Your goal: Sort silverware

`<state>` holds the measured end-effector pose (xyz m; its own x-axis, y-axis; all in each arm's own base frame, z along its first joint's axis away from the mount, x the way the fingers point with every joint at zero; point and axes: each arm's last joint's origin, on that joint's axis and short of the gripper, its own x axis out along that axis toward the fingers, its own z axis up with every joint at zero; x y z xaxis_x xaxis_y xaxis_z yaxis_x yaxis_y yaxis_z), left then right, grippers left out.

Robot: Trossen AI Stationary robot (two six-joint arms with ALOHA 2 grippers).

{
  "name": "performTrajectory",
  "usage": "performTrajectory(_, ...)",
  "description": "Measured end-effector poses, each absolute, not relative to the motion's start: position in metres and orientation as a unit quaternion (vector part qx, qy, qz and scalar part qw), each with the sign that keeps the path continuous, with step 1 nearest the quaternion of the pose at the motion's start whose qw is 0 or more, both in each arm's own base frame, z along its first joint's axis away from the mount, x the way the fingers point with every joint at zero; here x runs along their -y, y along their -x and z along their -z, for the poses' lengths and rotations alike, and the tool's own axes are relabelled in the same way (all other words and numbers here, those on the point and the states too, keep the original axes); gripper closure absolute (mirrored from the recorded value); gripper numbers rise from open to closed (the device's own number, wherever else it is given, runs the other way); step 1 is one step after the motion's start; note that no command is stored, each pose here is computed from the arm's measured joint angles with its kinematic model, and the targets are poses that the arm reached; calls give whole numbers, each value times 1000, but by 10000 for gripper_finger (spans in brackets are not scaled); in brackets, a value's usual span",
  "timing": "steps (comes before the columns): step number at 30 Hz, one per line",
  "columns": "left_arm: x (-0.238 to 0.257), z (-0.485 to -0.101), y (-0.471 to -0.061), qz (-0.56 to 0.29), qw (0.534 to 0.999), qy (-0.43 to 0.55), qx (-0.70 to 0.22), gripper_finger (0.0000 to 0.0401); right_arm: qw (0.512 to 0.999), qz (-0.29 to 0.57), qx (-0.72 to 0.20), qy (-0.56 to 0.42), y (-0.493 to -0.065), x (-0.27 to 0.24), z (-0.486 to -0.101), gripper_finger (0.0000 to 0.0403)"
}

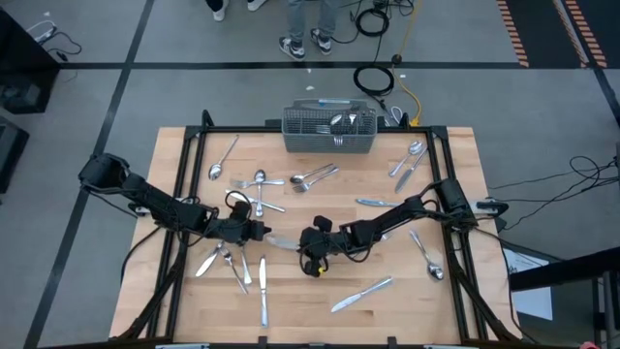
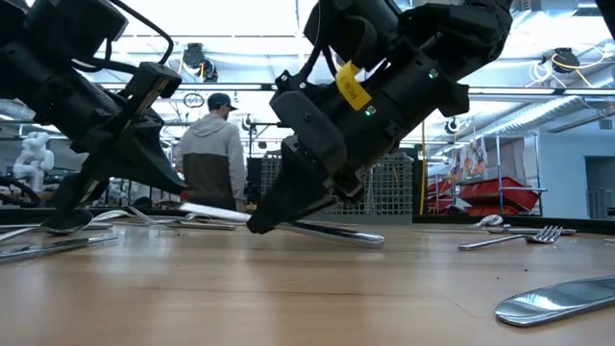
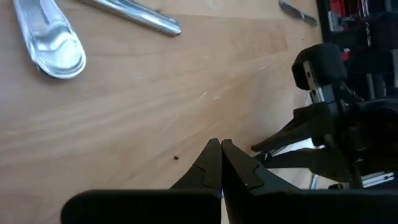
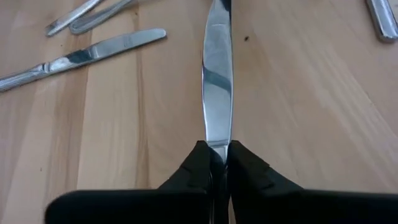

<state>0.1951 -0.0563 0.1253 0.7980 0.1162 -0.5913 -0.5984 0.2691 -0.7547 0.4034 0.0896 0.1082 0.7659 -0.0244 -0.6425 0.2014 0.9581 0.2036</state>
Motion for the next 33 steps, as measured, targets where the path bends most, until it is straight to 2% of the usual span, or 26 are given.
performTrajectory(7,56,-125,-195,-235,767,557,-213,398,929,65,-337,-137,-403,-89,-108,388)
performTrajectory(18,55,-133,-198,-238,784,551,-159,356,928,76,-329,-155,-404,-89,-109,388)
performTrajectory(33,42,-195,-179,-211,845,492,8,353,944,98,-258,-181,-414,-78,-120,388)
